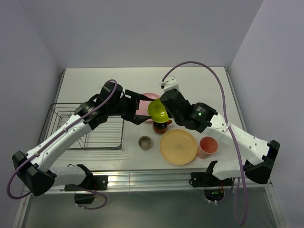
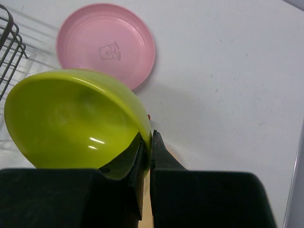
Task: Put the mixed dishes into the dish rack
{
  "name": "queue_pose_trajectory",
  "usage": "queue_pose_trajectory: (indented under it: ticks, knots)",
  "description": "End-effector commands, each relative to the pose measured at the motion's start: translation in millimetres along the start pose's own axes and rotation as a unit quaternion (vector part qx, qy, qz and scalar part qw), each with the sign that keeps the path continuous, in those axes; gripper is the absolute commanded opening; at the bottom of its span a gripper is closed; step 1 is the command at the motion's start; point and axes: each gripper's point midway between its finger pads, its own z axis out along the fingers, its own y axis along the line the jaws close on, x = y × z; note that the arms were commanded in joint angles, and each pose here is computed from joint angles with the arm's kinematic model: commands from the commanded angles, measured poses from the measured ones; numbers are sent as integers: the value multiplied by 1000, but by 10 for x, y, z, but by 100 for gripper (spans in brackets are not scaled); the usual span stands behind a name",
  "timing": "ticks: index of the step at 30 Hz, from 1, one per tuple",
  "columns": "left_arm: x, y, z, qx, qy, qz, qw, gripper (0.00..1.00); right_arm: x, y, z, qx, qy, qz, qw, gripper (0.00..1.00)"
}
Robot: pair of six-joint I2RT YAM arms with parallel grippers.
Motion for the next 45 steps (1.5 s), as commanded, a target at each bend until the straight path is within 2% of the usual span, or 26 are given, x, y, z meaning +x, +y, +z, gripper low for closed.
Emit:
queue_pose_trajectory:
  ticks: [1, 10, 21, 29, 36, 45]
  knots:
    - [22, -399, -4, 42, 4, -125, 991, 78, -304, -93, -107, 7, -68, 30, 997, 0]
    - [-196, -584, 126, 69, -29, -186, 980, 76, -392, -110, -189, -6, -107, 34, 994, 0]
    - [-243, -1010, 385, 105, -10, -224, 969, 75, -369, -108, -230, 7, -151, 21, 988, 0]
    - [-199, -1269, 504, 118, 4, -225, 967, 69, -442, -203, -395, 39, -214, 25, 976, 0]
    - [-205, -1352, 661, 113, 6, -222, 968, 58, -479, -198, -504, 66, -243, 10, 968, 0]
    - [-186, -1603, 745, 140, 18, -228, 963, 53, -541, -191, -614, 87, -270, 11, 959, 0]
